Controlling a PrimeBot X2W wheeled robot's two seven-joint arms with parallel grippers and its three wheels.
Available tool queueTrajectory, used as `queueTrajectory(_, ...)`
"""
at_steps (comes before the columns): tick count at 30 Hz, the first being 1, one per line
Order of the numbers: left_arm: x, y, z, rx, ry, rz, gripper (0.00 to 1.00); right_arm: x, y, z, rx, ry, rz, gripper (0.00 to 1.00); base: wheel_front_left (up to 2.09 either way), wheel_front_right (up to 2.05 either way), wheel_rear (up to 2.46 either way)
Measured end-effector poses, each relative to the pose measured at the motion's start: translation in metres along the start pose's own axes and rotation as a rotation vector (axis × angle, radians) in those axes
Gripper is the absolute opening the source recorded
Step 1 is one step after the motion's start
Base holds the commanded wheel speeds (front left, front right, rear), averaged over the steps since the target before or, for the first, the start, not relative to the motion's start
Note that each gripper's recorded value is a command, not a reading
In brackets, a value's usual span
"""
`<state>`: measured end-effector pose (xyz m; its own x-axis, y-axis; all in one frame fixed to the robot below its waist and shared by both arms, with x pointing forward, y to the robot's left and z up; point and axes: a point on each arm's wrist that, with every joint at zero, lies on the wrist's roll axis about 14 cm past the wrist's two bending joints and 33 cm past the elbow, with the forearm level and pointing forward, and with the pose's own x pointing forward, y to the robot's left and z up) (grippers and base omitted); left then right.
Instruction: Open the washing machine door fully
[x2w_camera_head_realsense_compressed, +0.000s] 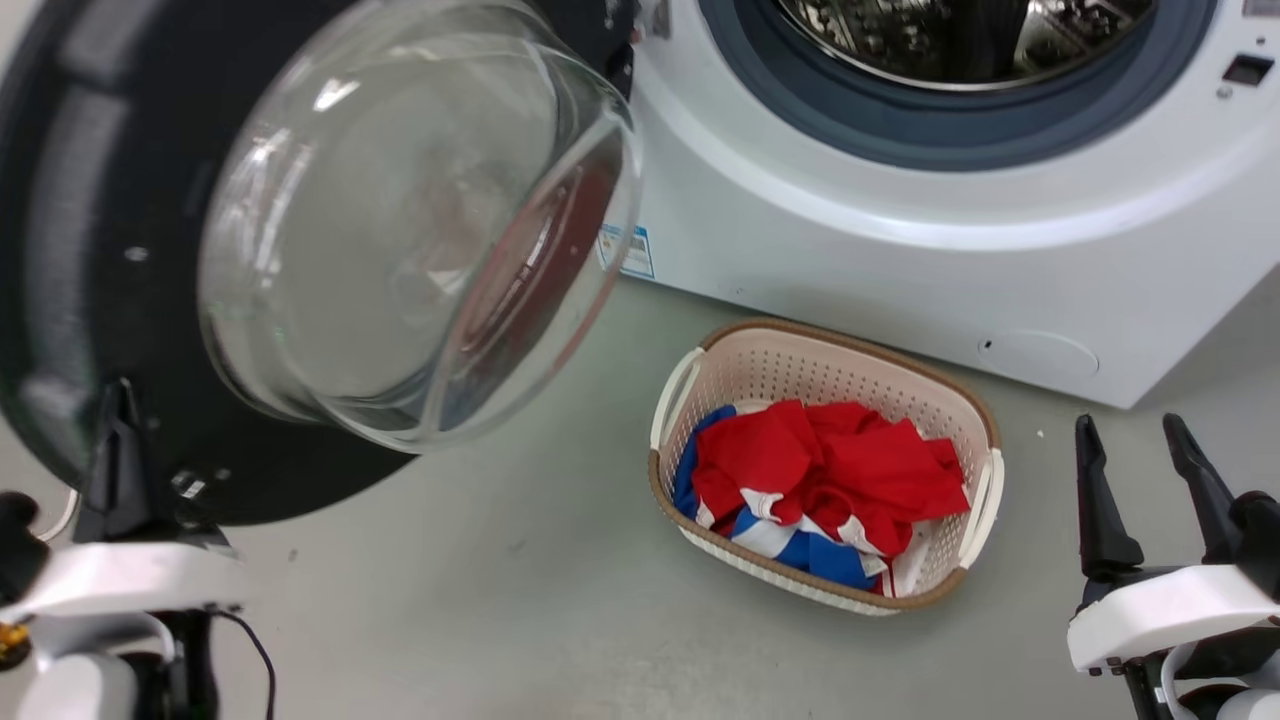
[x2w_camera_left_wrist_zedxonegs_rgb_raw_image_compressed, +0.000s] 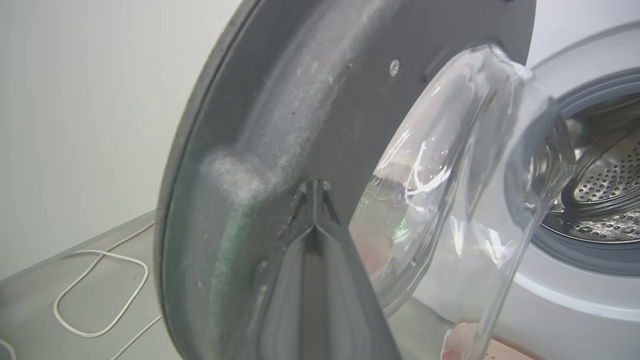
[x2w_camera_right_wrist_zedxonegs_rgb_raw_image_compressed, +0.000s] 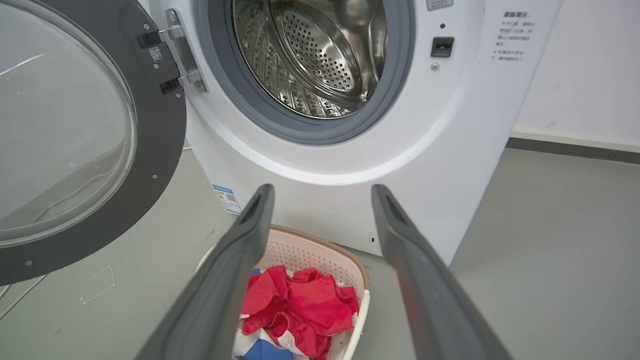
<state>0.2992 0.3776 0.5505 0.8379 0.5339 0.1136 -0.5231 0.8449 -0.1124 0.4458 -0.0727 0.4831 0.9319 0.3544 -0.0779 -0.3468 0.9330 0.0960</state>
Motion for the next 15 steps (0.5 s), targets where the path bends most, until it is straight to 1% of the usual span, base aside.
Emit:
queueTrajectory(2, 0.010, 0.005, -0.003, -0.003, 0.006, 0.006, 0.00, 0.001, -0.003, -0.006, 0.005, 0.018, -0.008, 1.00, 0.00, 0.00, 0.00)
queueTrajectory(9, 0.047, 0.042, -0.008, 0.030, 0.029, 0.055, 0.00, 0.010, -0.010, -0.012, 0.008, 0.025, -0.020, 1.00, 0.00, 0.00, 0.00)
queueTrajectory(15, 0.070, 0.058, -0.010, 0.051, 0.041, 0.075, 0.00, 0.013, -0.017, -0.015, 0.011, 0.026, -0.038, 1.00, 0.00, 0.00, 0.00)
